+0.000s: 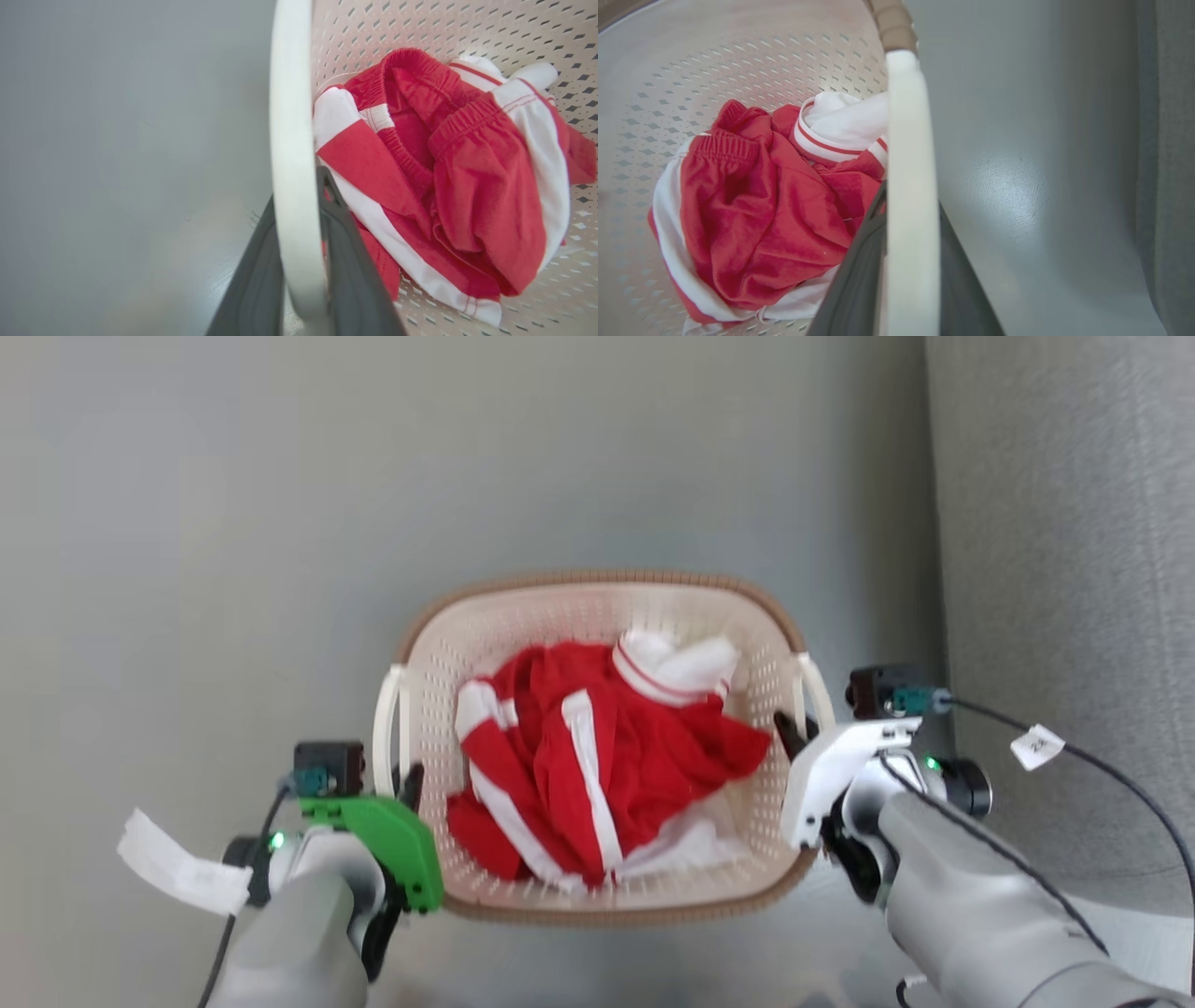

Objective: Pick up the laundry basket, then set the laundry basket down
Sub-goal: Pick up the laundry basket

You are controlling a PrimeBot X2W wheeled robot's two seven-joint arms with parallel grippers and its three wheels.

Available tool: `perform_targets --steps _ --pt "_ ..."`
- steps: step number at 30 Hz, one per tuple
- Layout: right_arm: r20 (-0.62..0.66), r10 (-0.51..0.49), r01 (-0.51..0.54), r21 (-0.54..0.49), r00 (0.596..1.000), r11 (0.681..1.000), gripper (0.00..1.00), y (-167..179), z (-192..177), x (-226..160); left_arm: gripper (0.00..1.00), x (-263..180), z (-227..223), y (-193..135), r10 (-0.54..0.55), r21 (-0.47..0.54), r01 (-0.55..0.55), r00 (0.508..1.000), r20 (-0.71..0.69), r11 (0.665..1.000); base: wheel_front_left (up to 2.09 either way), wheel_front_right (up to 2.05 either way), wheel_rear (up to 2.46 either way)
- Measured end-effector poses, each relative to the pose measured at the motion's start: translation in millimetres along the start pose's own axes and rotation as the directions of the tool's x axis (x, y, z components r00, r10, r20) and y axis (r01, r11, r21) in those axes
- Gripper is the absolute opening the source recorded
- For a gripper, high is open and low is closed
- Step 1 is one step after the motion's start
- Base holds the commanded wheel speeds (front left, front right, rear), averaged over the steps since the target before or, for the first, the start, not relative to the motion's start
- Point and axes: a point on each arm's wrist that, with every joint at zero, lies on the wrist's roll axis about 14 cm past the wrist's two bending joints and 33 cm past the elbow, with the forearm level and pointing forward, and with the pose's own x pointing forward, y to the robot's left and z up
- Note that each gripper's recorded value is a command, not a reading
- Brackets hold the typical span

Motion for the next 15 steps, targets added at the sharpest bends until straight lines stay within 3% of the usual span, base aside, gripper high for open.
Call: perform_targets --steps 15 --pt "-0.057 0.012 -0.012 -0.012 0.998 1.0 0.0 15.6 -26.9 -45.4 0.0 -44.3 -19.0 -13.6 -0.01 -0.003 0.01 1.0 -0.023 1.0 0.0 0.0 0.0"
